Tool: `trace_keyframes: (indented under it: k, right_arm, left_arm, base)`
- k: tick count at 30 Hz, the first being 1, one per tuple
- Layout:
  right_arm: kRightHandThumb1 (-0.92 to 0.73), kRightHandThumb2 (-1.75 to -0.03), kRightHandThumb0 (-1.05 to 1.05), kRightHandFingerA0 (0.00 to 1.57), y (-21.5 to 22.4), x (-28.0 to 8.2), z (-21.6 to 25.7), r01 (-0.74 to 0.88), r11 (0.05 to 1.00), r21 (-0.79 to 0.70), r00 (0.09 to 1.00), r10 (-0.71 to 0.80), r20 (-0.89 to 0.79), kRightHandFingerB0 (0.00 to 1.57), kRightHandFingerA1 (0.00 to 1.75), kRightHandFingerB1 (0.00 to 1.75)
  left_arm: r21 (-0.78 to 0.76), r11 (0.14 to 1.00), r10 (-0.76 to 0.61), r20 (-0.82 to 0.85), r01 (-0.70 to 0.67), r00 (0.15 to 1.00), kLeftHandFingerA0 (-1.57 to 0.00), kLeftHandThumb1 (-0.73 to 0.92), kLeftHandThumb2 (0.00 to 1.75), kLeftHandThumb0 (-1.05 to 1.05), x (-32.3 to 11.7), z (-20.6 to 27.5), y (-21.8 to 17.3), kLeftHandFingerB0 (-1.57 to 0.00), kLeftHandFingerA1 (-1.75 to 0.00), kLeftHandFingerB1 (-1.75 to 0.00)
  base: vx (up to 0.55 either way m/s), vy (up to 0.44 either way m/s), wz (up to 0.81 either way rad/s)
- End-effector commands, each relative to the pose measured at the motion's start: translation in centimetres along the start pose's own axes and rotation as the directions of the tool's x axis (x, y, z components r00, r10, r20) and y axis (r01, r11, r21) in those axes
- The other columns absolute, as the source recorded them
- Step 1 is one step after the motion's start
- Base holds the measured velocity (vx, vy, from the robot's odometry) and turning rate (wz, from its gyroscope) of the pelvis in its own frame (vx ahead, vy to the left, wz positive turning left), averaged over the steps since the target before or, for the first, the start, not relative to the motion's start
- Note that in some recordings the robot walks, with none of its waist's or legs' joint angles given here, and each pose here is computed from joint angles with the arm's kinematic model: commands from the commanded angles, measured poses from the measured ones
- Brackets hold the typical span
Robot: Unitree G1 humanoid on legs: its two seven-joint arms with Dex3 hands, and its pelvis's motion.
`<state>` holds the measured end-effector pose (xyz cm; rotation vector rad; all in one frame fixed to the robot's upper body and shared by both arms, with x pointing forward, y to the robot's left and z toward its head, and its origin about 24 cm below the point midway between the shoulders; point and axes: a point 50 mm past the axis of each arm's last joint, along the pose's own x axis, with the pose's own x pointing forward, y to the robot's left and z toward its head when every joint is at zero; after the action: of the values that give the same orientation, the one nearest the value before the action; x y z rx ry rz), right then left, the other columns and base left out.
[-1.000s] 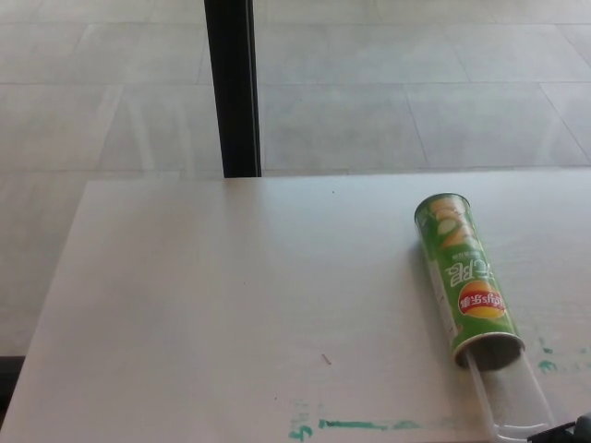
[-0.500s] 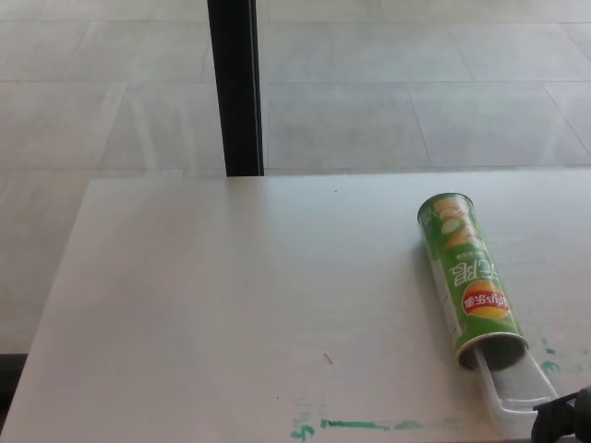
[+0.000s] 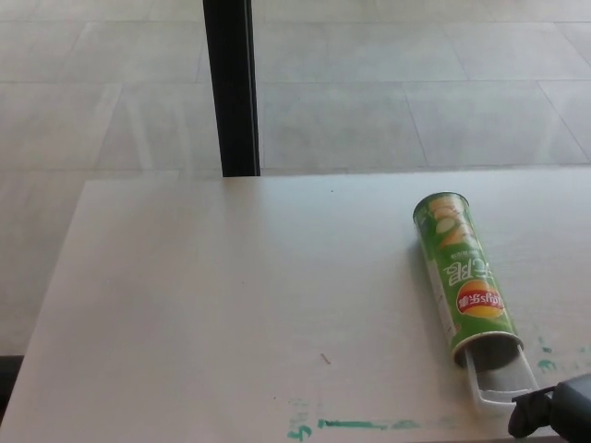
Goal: Use the right hand as a fist to push the chips tray inside its container kept in the middle of the desk
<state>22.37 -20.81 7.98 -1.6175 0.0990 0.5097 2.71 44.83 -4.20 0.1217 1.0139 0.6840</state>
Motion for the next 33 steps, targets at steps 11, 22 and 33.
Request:
trace_keyframes:
  k: [11,22,33]
  right_arm:
    - [-0.77,-0.63,-0.60,0.80,-0.8,1.0,-0.6,0.039,0.999,0.003,0.997,-0.039,-0.063,0.59,0.81,0.45]
    - [-0.76,-0.63,-0.61,0.77,-2.1,2.7,-0.3,0.063,0.997,-0.036,0.996,-0.065,-0.064,0.57,0.98,0.44]
    - [-0.77,-0.63,-0.62,0.81,-1.9,4.3,0.8,0.069,0.998,0.011,0.997,-0.068,-0.047,0.55,1.00,0.44]
  left_arm:
    - [0.008,1.000,0.021,0.027,-0.021,0.999,-0.53,0.77,0.63,-0.67,-0.2,0.6,0.9,-0.41,-0.53,-0.42]
    - [0.020,1.000,0.021,0.027,-0.022,0.999,-0.48,0.61,0.98,-0.68,-0.4,0.2,1.0,-0.35,-0.63,-0.54]
    - [0.014,1.000,0.004,0.011,-0.004,1.000,-0.49,0.77,0.63,-0.68,-0.3,0.0,0.7,-0.38,-0.55,-0.42]
  base:
    - [0.00,0.000,0.00]
    - [0.00,0.000,0.00]
    - [0.00,0.000,0.00]
